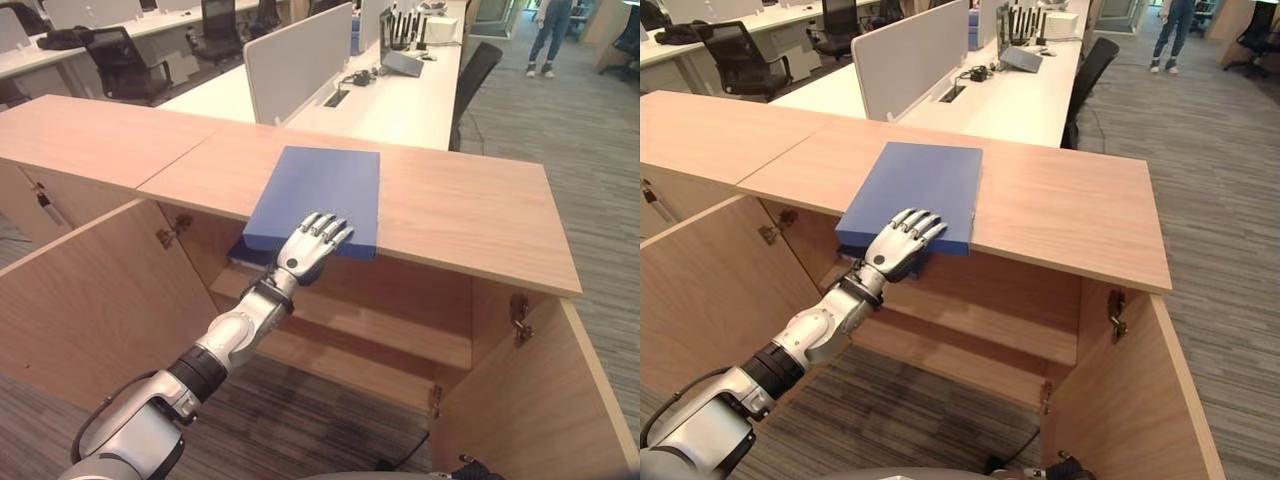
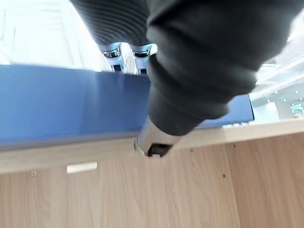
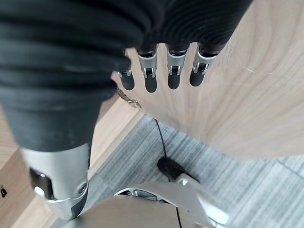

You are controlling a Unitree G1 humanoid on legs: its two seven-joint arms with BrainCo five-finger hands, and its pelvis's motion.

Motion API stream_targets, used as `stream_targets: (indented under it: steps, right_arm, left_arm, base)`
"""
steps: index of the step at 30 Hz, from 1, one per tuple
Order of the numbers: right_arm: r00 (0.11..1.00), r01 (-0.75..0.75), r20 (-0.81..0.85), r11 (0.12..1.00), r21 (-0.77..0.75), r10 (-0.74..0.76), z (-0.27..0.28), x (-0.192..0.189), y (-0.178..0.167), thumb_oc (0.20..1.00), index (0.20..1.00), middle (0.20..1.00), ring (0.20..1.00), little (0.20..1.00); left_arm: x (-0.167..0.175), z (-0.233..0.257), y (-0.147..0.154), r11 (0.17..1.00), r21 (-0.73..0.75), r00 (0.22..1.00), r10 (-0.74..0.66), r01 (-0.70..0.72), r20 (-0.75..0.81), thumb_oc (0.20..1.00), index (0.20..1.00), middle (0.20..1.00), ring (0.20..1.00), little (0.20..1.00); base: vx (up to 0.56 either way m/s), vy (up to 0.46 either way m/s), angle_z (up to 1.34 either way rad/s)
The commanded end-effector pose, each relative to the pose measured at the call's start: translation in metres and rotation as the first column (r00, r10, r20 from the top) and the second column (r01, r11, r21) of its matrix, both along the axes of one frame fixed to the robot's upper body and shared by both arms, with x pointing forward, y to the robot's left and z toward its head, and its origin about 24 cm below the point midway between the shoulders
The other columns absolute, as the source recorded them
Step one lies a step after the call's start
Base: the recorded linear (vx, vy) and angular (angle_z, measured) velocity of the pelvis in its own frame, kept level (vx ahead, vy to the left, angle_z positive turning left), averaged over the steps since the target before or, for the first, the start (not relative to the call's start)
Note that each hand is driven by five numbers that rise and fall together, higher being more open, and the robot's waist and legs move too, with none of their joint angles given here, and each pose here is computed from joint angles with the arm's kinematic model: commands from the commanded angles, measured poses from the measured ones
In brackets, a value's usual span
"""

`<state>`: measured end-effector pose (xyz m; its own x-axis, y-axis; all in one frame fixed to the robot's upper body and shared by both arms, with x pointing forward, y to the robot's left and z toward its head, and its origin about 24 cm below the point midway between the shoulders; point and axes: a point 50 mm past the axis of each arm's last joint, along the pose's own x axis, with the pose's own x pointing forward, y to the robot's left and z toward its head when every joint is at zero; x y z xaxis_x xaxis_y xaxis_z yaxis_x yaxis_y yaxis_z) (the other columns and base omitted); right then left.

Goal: Put the empty folder in the office cabinet

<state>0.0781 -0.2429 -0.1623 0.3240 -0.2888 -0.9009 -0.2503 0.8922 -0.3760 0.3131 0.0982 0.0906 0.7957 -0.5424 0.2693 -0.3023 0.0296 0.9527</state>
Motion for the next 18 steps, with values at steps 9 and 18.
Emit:
stream_targets:
  steps: [9, 18]
  right_arm:
    - [0.999, -0.046, 0.011, 0.998, -0.052, 0.047, 0.003, 0.013, -0.003, 1.0, 1.0, 1.0, 1.0, 1.0]
    - [0.998, 0.017, 0.058, 1.0, -0.022, -0.016, 0.002, 0.016, 0.006, 1.0, 1.0, 1.0, 1.0, 1.0]
  left_arm:
    - [0.019, 0.0, 0.036, 0.987, 0.059, 0.989, 0.15, -0.151, 0.01, 0.2, 0.2, 0.2, 0.2, 0.2]
    - [-0.007, -0.009, 0.043, 0.905, -0.376, 0.975, 0.144, -0.198, -0.168, 0.2, 0.2, 0.2, 0.2, 0.2]
  base:
    - [0.0, 0.0, 0.0]
    - [0.0, -0.007, 0.0]
